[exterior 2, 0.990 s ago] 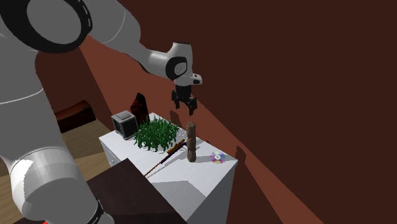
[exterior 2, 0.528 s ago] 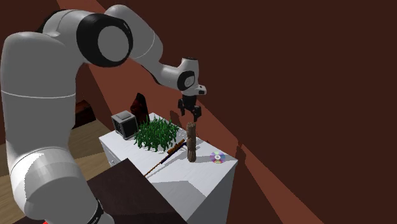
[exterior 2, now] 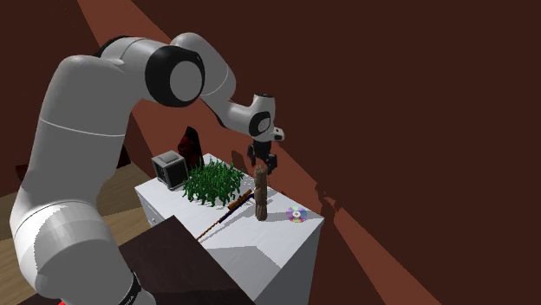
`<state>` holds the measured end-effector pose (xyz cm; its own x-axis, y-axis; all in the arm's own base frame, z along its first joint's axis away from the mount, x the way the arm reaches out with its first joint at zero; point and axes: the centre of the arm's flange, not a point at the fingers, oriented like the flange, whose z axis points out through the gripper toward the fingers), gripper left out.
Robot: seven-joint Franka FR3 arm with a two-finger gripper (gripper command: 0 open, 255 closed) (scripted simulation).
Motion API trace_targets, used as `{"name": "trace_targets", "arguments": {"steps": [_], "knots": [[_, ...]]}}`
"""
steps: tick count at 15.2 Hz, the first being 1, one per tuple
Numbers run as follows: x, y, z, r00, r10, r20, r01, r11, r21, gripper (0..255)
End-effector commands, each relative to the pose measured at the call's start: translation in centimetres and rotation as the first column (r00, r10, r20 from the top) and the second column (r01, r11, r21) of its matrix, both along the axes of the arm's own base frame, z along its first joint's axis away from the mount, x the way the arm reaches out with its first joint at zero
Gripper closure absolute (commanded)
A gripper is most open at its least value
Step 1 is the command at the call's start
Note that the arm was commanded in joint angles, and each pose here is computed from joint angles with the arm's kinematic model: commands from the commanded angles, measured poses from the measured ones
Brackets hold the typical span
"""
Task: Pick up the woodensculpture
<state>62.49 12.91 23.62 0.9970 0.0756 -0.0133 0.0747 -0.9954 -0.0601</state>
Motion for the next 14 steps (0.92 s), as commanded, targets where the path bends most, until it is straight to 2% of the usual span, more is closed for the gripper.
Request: {"name": "trace_targets", "arguments": {"steps": [1,4,5,14], "knots": [[0.03,-0.06,-1.15,1.000,0.000,0.000,0.000,1.000,0.000,0],[0.03,-0.06,-1.99,1.000,0.000,0.000,0.000,1.000,0.000,0],[-0.01,-0.16,-1.93,1.000,0.000,0.000,0.000,1.000,0.000,255],[0.03,-0.06,-1.99,1.000,0.000,0.000,0.000,1.000,0.000,255]]}}
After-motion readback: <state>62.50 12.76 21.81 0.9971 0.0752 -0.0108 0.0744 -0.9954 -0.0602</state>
